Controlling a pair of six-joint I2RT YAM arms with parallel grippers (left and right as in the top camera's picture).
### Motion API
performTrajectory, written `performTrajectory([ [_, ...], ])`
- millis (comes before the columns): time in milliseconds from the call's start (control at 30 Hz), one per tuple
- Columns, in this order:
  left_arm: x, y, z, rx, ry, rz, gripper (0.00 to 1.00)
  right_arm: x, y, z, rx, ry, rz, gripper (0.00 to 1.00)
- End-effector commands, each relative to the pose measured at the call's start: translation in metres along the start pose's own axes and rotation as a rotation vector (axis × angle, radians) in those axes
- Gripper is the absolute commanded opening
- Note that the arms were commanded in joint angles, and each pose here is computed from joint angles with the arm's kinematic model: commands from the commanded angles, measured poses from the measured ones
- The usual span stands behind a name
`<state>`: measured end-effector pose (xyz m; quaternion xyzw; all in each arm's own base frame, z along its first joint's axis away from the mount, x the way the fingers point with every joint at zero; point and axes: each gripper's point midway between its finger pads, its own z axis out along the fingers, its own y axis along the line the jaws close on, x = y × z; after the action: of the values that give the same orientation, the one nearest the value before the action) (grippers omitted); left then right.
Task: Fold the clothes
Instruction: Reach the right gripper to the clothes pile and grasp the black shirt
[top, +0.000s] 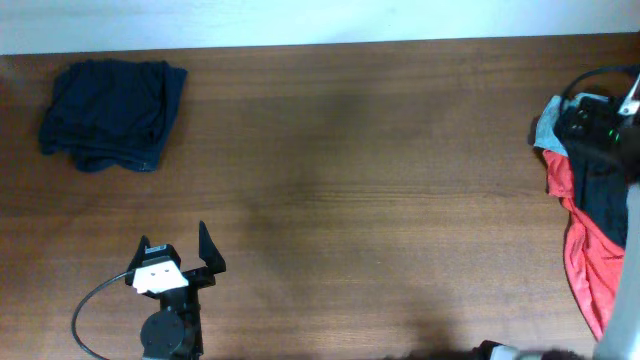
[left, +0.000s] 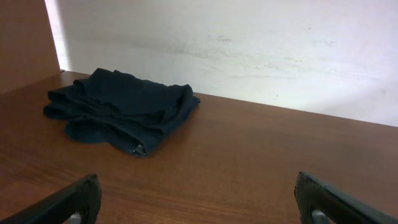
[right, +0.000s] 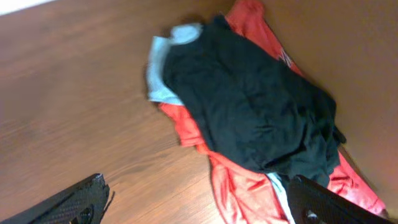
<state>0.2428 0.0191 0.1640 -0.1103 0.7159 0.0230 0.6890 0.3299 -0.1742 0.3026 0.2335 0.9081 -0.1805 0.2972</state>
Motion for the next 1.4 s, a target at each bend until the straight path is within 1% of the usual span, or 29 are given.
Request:
performTrajectory([
  [0,0.001,-0.001,0.0,0.005,0.003,0.018,0.99,-0.005,-0.007,0.028,0.038,0.032,0.01,0.91],
  [33,0.001,-0.001,0.0,0.005,0.003,0.018,0.99,-0.006,-0.005,0.037,0.039,0.039,-0.013,0.82],
  [67,0.001,-0.001,0.0,0.005,0.004,0.018,0.99,-0.008,-0.002,0.047,0.038,0.047,-0.04,0.76],
  [200,0.001,-0.001,0.0,0.005,0.003,0.018,0.99,-0.006,0.006,0.08,0.038,0.091,-0.061,0.75],
  [300,0.001,-0.001,0.0,0.005,0.003,0.018,0.99,0.002,0.013,0.104,0.038,0.143,-0.076,0.69],
  [367,0.001,-0.001,0.0,0.005,0.003,0.018,0.99,0.006,0.018,0.12,0.031,0.164,-0.082,0.67],
  [467,0.001,-0.001,0.0,0.005,0.003,0.018,0.99,0.008,0.038,0.144,-0.05,0.179,-0.141,0.66],
  [533,0.001,-0.001,0.0,0.005,0.003,0.018,0.99,0.008,0.045,0.156,-0.079,0.176,-0.174,0.62],
  [567,0.001,-0.001,0.0,0.005,0.004,0.018,0.99,0.007,0.047,0.161,-0.079,0.172,-0.187,0.58],
  [667,0.001,-0.001,0.0,0.005,0.003,0.018,0.99,0.001,0.049,0.178,-0.075,0.148,-0.199,0.55],
  [767,0.001,-0.001,0.0,0.005,0.003,0.018,0.99,-0.007,0.047,0.19,-0.067,0.115,-0.182,0.54],
  [867,0.001,-0.001,0.0,0.005,0.003,0.018,0.99,-0.012,0.045,0.202,-0.062,0.09,-0.166,0.47],
  [1200,0.001,-0.001,0.0,0.005,0.003,0.018,0.99,-0.011,0.053,0.248,-0.077,0.068,-0.15,0.45],
  [1367,0.001,-0.001,0.0,0.005,0.003,0.018,0.99,0.002,0.06,0.275,-0.081,0.094,-0.156,0.43],
])
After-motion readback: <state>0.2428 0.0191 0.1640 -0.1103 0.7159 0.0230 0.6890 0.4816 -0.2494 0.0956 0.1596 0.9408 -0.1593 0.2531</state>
